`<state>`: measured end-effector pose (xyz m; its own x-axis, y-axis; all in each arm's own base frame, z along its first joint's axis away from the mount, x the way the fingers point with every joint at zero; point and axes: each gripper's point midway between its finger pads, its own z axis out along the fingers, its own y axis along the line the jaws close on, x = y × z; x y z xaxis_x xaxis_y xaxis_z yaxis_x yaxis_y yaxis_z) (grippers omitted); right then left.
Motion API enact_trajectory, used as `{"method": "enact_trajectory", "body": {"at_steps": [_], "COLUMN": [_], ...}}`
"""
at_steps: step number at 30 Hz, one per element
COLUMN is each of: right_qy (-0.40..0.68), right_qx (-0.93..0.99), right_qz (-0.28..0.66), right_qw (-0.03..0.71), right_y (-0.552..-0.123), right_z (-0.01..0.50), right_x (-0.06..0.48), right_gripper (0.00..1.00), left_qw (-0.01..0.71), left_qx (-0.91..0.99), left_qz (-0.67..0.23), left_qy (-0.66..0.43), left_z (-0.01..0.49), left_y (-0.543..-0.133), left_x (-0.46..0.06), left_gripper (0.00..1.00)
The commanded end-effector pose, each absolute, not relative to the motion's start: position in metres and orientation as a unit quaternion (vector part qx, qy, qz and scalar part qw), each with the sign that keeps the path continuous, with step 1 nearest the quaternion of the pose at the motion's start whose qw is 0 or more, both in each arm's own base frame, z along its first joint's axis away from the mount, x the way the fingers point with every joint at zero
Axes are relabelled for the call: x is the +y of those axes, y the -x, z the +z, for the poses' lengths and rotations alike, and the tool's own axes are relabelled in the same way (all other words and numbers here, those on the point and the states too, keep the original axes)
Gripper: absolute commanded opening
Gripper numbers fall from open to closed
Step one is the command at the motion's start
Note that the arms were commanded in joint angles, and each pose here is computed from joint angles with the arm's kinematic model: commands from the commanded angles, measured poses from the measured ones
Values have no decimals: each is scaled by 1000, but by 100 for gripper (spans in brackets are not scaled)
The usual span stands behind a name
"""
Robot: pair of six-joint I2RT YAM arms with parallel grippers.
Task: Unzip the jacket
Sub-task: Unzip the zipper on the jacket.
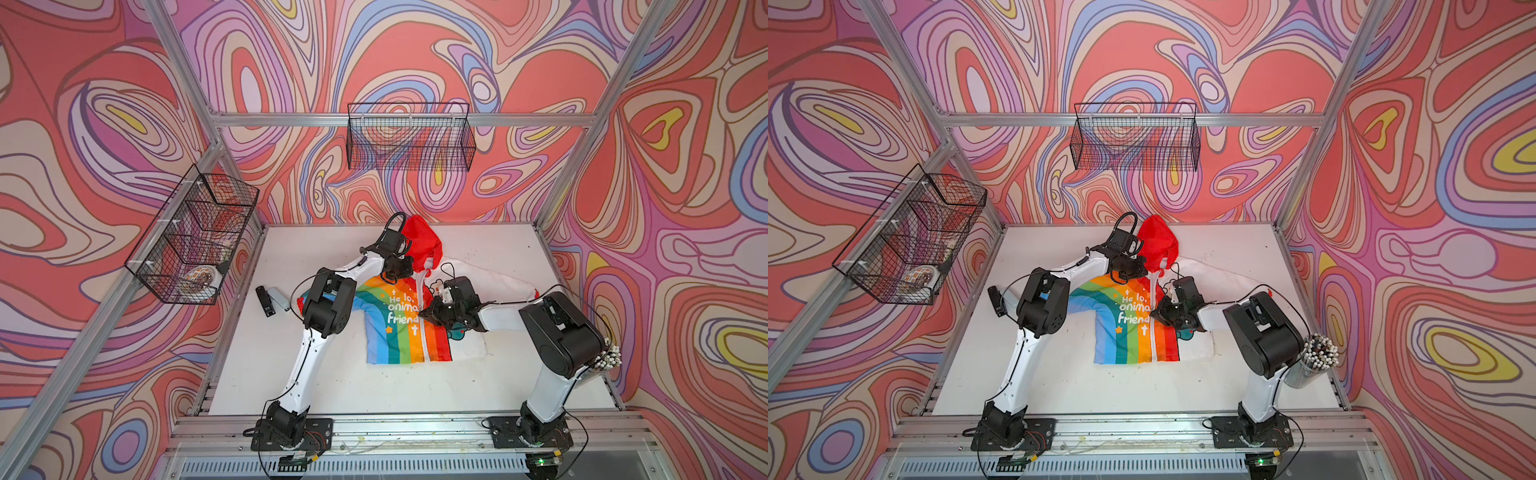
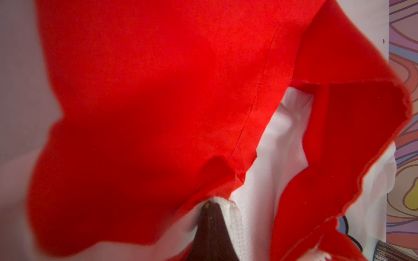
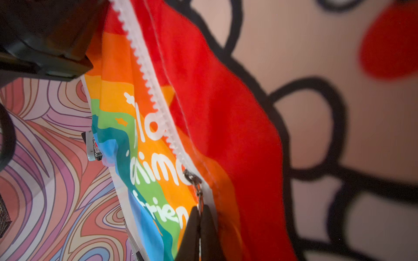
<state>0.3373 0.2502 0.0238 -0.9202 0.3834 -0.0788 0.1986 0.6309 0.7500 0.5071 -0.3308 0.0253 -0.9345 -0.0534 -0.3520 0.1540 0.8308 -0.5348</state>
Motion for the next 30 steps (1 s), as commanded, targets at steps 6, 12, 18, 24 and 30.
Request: {"method": "enact_trajectory", "body": {"at_steps": [6,12,18,24,30], "right_qy": [-168,-167,-163,-155,-147], "right_qx": [910,913,915,918,920], "right_qz": [370,363,359,358,355], "right_qw": [81,82,78,73,70], "right_y": [-304,-295,-284,-276,-266], "right_z": [14,16,19,18,19], "right_x": [245,241,240,243,248], "right_gripper": [0,0,0,0,0], "left_qw": [120,120,120,121,121], "left_qx": [967,967,966,966,966], "left_qz": [-226,-226,-227,-227,-228], "left_qy": [-1,1,0,1,0], "left_z": [-40,-40,-40,-39,-39], "left_y": [-489,-489,-488,-489,-489], "left_x": [-305,-304,-305,-304,-304], "left_gripper": [1,1,1,1,1]}}
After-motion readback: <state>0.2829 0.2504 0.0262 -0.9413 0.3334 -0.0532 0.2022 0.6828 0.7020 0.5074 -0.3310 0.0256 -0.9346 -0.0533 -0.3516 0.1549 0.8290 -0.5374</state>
